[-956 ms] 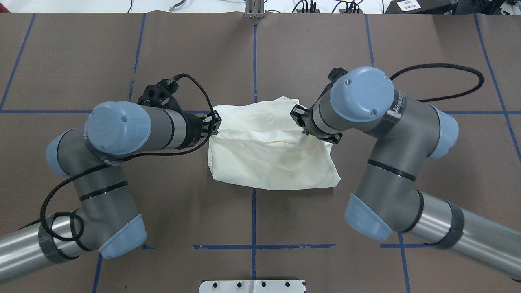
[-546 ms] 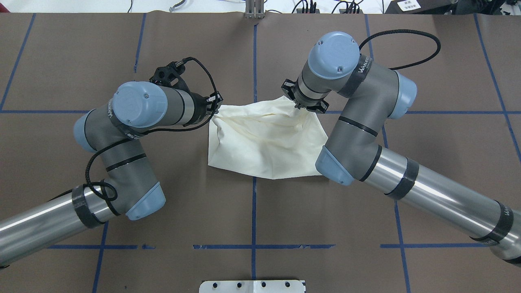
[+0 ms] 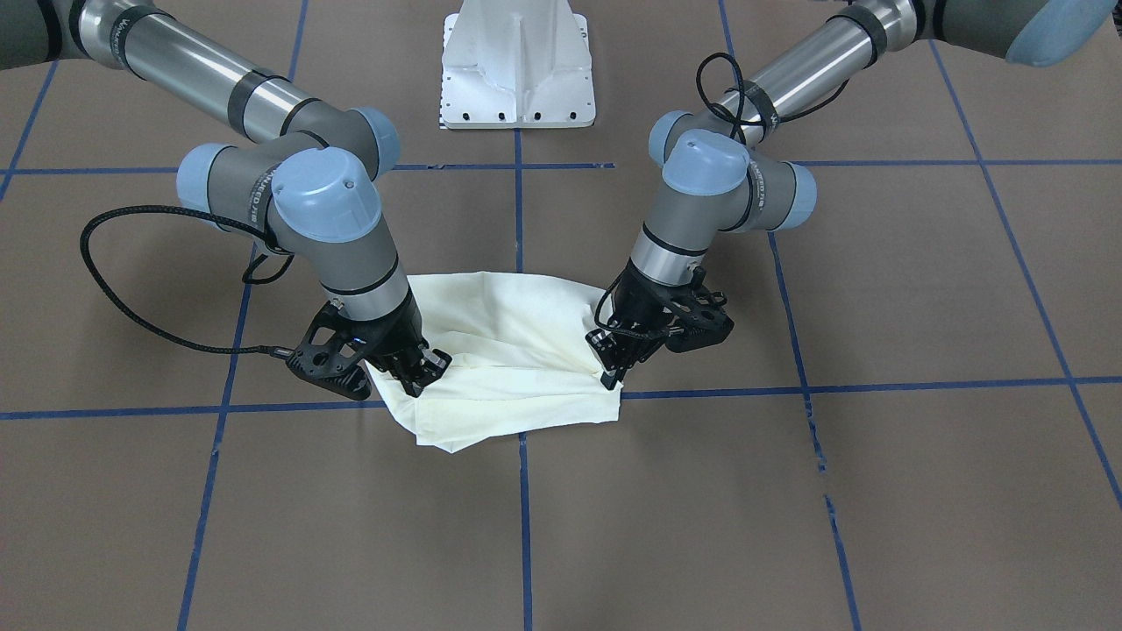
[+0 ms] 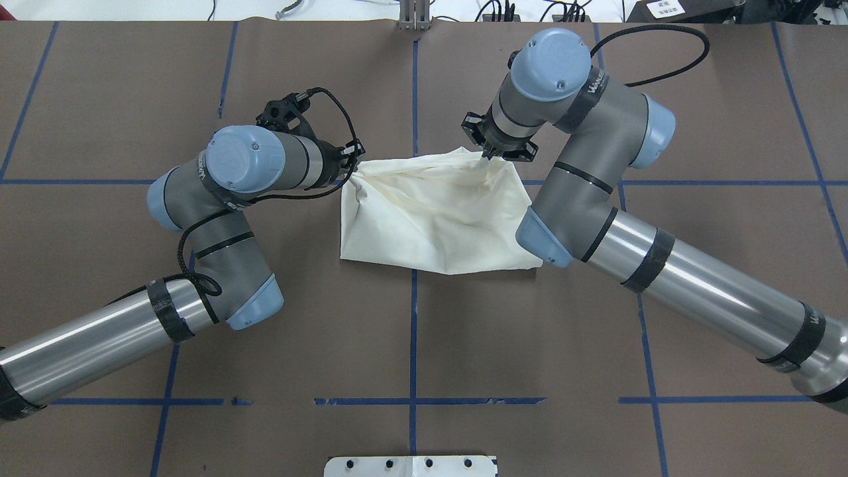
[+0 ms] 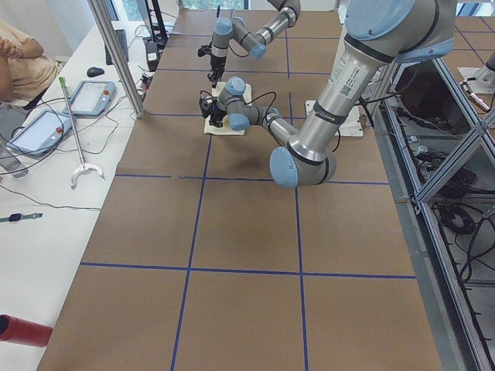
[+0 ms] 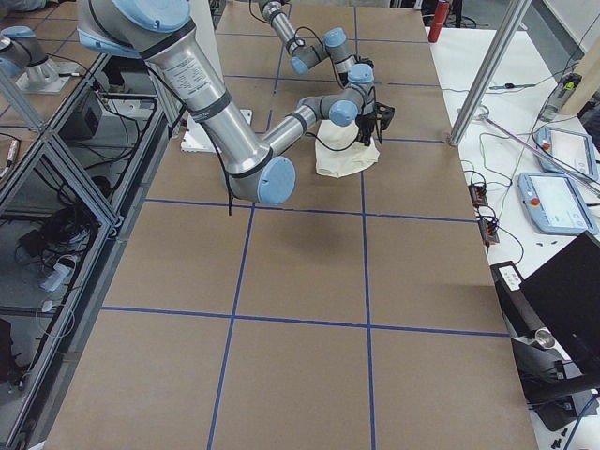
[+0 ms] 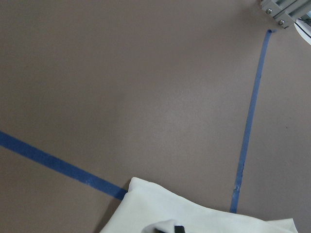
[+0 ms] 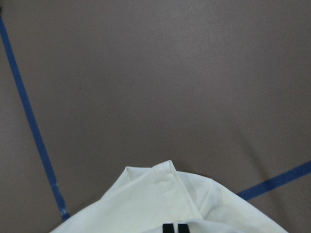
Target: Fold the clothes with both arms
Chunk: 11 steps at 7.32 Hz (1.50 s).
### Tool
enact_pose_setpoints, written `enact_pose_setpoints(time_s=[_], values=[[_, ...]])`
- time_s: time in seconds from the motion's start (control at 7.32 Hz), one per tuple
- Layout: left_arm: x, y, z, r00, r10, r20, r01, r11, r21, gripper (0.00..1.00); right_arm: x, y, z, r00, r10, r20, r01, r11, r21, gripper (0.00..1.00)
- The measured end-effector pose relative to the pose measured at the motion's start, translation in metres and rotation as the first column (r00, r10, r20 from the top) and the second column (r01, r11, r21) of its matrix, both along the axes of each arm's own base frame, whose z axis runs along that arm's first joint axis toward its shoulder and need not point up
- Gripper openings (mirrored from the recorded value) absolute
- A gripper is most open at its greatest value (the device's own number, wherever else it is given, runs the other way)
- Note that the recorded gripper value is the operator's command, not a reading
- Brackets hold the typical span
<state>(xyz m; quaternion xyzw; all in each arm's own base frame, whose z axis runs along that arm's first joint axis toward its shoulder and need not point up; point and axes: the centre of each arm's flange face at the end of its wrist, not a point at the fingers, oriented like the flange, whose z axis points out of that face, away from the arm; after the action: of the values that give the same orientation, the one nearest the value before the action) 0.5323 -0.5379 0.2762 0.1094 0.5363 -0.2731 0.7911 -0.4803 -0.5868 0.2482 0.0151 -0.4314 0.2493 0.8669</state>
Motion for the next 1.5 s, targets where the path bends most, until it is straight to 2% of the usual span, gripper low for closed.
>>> enact_pose_setpoints(time_s=[0.14, 0.27, 0.41, 0.68, 0.82, 0.96, 1.23, 1.5], values=[[0.001, -0.001, 0.000, 1.000, 0.001, 0.000, -0.001, 1.000, 0.002, 0.08, 0.017, -0.012, -0.010, 1.000, -0.005, 0.027, 0.005, 1.000, -0.002, 0.16], [0.002, -0.002, -0.001, 1.000, 0.001, -0.002, -0.001, 1.000, 0.004, 0.66, 0.025, -0.018, -0.016, 0.999, -0.010, 0.044, 0.010, 1.000, -0.007, 0.10], [-0.001, -0.004, -0.006, 1.000, -0.004, -0.018, 0.004, 1.000, 0.016, 0.75, 0.028, -0.020, -0.017, 0.999, -0.012, 0.049, 0.013, 1.000, -0.012, 0.10], [-0.017, -0.010, -0.014, 0.997, -0.015, -0.074, 0.020, 0.998, 0.056, 0.73, 0.024, -0.018, -0.019, 0.998, -0.019, 0.053, 0.020, 1.000, -0.016, 0.00], [-0.025, -0.008, -0.015, 0.996, -0.016, -0.090, 0.022, 0.997, 0.068, 0.52, 0.017, -0.013, -0.019, 0.998, -0.030, 0.053, 0.031, 0.999, -0.017, 0.00], [-0.038, 0.002, -0.006, 0.995, -0.003, -0.096, 0.010, 0.997, 0.072, 0.02, 0.009, -0.008, -0.018, 0.997, -0.042, 0.058, 0.043, 0.999, -0.011, 0.00], [-0.052, 0.022, 0.016, 0.995, 0.035, -0.090, -0.029, 0.997, 0.067, 0.00, -0.006, -0.004, -0.011, 0.996, -0.058, 0.074, 0.057, 0.998, 0.006, 0.00], [-0.042, 0.035, 0.022, 0.995, 0.062, -0.084, -0.057, 0.997, 0.060, 0.00, -0.019, 0.001, -0.006, 0.994, -0.073, 0.076, 0.072, 0.997, 0.007, 0.00]])
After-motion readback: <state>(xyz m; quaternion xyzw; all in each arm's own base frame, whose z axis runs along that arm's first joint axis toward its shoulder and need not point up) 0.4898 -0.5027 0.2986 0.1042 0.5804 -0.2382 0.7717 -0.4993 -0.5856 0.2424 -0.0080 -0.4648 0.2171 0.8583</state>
